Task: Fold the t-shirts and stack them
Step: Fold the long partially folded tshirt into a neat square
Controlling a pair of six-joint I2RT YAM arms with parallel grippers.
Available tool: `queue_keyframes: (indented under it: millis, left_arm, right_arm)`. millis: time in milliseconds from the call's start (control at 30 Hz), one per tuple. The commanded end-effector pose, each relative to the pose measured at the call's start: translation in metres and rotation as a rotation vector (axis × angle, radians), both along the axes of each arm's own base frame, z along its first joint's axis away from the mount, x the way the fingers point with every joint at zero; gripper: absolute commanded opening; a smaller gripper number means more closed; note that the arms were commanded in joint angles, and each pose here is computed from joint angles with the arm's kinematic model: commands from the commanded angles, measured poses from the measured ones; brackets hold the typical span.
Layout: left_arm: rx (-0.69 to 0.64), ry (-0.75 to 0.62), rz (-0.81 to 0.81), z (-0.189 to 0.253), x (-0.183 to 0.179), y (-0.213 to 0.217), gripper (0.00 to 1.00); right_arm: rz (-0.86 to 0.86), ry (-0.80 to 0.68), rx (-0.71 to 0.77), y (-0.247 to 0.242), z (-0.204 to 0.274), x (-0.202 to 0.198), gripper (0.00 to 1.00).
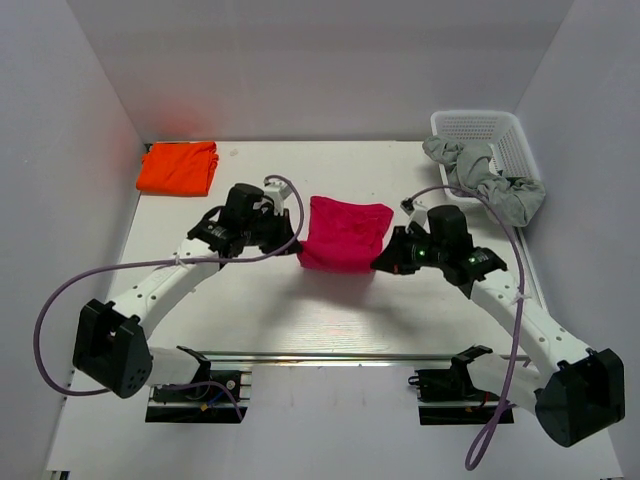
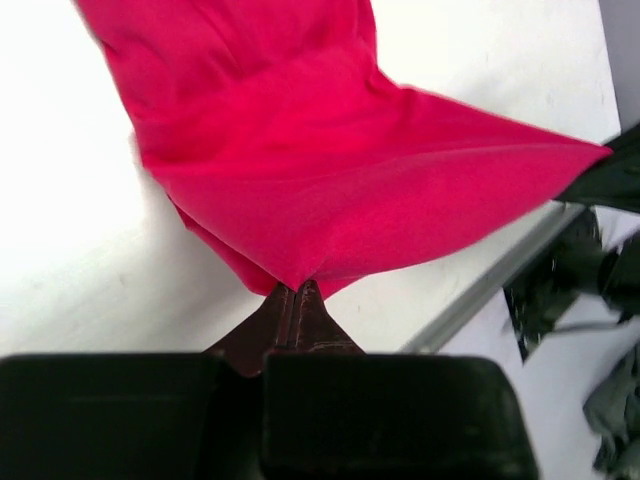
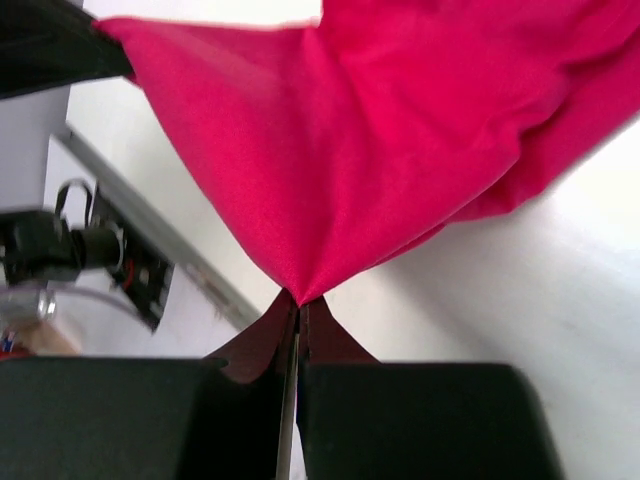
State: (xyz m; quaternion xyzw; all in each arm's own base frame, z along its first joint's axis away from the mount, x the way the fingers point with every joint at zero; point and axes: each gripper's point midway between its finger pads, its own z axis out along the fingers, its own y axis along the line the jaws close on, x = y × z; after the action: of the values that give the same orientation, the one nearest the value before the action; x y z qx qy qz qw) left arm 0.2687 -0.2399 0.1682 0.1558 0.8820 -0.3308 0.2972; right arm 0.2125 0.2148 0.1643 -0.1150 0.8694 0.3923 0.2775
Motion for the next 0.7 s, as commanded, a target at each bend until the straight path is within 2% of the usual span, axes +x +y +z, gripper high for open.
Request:
queue_keyframes:
  millis: [0,200,333,433,667]
  left_arm:
    - [0.0,-0.054,0.122,0.024,0.032,0.003,0.0]
    - [0.082,-0.056,0.247,0.028,0.089,0.002,0.0]
    - [0.127,-0.019,0.263,0.01,0.113,-0.006,0.0]
    - [0.14,-0.049,0.28,0.021,0.135,-0.012,0.0]
    - [0.203,-0.02,0.317,-0.004,0.173,-0.013,0.0]
  right_arm:
    - [-0.122,-0.066,-0.028,-0.01,0.024,0.035,0.0]
    - [-0.3,-0.072,-0.068,-0.032,0.03,0.078,0.0]
    - [-0.334,-0.047,-0.068,-0.037,0.028,0.095,0.0]
    - [-0.336,-0.012,-0.07,-0.038,0.02,0.107,0.0]
    - [-0.343,0.003,-0.079,-0.041,0.01,0.142,0.0]
